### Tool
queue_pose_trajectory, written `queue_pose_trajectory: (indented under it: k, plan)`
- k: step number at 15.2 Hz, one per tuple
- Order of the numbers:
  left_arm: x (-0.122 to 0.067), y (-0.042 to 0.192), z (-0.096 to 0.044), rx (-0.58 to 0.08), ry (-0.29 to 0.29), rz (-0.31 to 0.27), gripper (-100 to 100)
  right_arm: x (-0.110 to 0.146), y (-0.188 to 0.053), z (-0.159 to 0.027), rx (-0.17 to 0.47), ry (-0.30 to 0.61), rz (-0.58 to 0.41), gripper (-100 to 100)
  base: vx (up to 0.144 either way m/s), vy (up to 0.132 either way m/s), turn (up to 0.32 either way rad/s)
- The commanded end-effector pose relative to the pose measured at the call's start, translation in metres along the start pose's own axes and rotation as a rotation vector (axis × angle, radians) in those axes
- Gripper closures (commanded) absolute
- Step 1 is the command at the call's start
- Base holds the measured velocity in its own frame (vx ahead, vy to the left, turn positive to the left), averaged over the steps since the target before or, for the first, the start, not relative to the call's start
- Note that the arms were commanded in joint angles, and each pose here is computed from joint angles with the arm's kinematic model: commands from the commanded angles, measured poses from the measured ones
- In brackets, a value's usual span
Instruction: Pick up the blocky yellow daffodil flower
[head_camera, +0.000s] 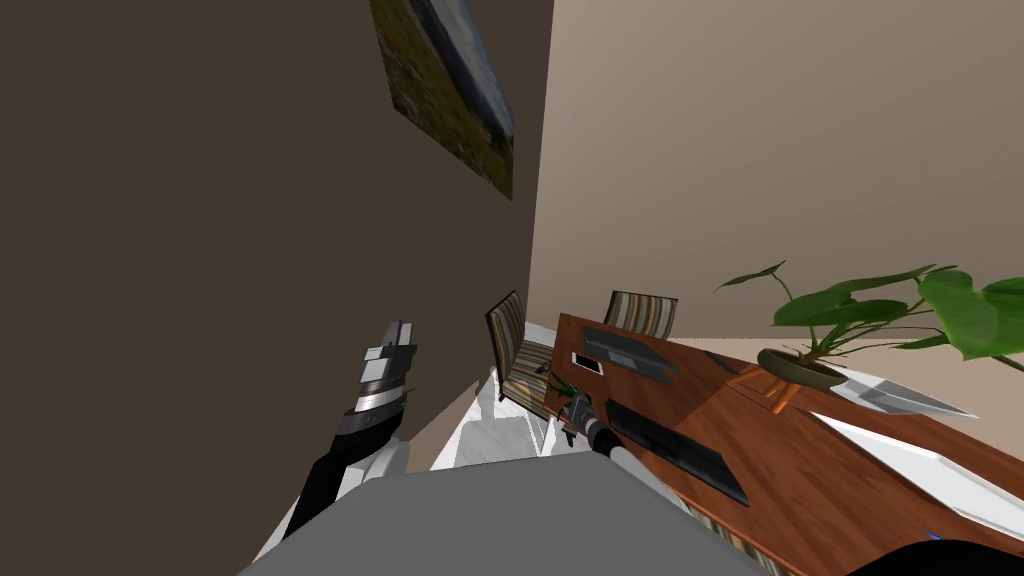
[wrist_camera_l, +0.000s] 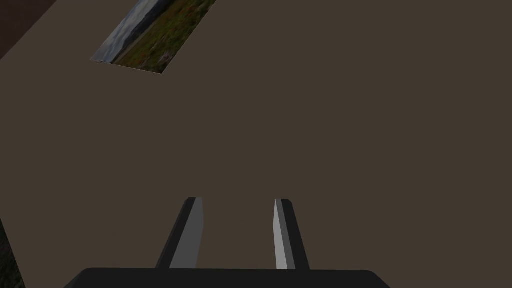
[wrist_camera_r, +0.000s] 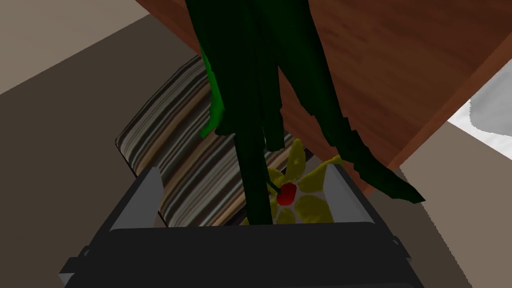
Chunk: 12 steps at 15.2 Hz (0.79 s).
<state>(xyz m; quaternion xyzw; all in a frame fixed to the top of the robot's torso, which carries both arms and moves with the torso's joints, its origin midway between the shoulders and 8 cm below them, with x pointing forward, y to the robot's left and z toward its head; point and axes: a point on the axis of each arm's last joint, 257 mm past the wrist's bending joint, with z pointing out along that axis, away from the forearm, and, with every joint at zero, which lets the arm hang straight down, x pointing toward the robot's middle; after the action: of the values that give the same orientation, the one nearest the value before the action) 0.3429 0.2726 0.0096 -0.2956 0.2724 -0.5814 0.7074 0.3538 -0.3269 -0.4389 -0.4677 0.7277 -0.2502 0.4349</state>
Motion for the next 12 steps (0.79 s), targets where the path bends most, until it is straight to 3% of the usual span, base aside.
queue_pose_trajectory:
  k: [1,5,6,12]
  plan:
    - [0.0000,0.0000,0.0000,0.000,0.000,0.000,0,0.0068,0.0000,0.0000,-0.001,0.009,-0.037,-100,0.003,0.006,0.040]
    - [0.0000,0.0000,0.0000,0.000,0.000,0.000,0,0.0006,0.0061,0.0047,0.002,0.012,-0.015,-100,0.034,-0.026,0.069]
    - [0.0000,0.0000,0.0000,0.000,0.000,0.000,0,0.0005,0.0066,0.0054,0.004,0.014,-0.015,100,0.015,-0.012,0.004]
    - [0.0000,0.0000,0.0000,0.000,0.000,0.000,0,0.0023,0.0039,0.0035,0.004,0.013,-0.019,100,-0.009,0.007,-0.033]
